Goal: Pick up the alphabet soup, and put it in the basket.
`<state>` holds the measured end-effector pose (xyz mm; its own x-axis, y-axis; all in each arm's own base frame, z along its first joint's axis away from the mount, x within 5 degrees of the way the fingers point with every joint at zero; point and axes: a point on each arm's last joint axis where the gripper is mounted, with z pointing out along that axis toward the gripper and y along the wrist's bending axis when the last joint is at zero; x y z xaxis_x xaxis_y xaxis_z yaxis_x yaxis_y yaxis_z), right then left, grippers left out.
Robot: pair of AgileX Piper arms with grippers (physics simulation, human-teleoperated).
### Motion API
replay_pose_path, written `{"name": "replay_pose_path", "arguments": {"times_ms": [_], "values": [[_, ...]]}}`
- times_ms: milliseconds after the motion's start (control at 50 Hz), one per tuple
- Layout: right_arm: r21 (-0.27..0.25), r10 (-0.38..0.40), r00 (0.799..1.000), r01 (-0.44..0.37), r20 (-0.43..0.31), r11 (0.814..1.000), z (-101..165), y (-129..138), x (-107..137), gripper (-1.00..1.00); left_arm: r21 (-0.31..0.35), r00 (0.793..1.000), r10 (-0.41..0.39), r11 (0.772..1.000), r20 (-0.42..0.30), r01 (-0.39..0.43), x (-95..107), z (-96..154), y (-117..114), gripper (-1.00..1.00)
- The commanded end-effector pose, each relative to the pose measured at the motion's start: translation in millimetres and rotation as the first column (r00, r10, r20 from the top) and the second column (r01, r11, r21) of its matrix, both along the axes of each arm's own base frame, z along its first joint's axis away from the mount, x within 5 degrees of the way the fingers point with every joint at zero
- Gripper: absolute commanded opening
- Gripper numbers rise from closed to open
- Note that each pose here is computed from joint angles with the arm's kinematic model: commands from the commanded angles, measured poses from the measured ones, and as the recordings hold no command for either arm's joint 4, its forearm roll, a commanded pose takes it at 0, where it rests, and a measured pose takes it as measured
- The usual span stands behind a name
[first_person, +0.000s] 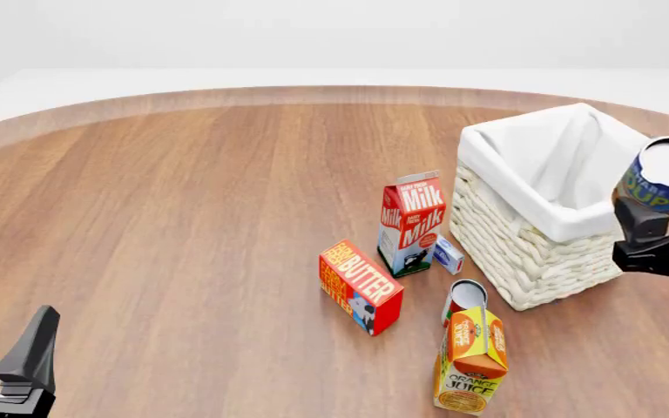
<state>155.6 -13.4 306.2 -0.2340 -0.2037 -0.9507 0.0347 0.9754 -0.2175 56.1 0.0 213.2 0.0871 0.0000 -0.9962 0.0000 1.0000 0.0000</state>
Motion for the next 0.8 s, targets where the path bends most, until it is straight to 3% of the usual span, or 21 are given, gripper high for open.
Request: {"name": "replay_pose_path", "arguments": {"times_ms": [20,420,800], "values": [[0.035,-0.016,1.000,0.015,0.024,0.999,21.6,-2.2,10.1,-1.00,0.000,1.000,0.000,1.000,0.000,0.000,0.0,0.0,0.0,1.00],[0.045,-0.023,0.998,0.020,0.054,0.999,53.9,-4.0,21.6,-1.00,0.000,1.000,0.000,1.000,0.000,0.000,0.0,0.0,0.0,1.00],[0.032,-0.001,1.000,0.000,0.014,0.999,71.6,-2.3,42.0,-1.00,0.000,1.000,0.000,1.000,0.000,0.000,0.0,0.0,0.0,1.00]]}}
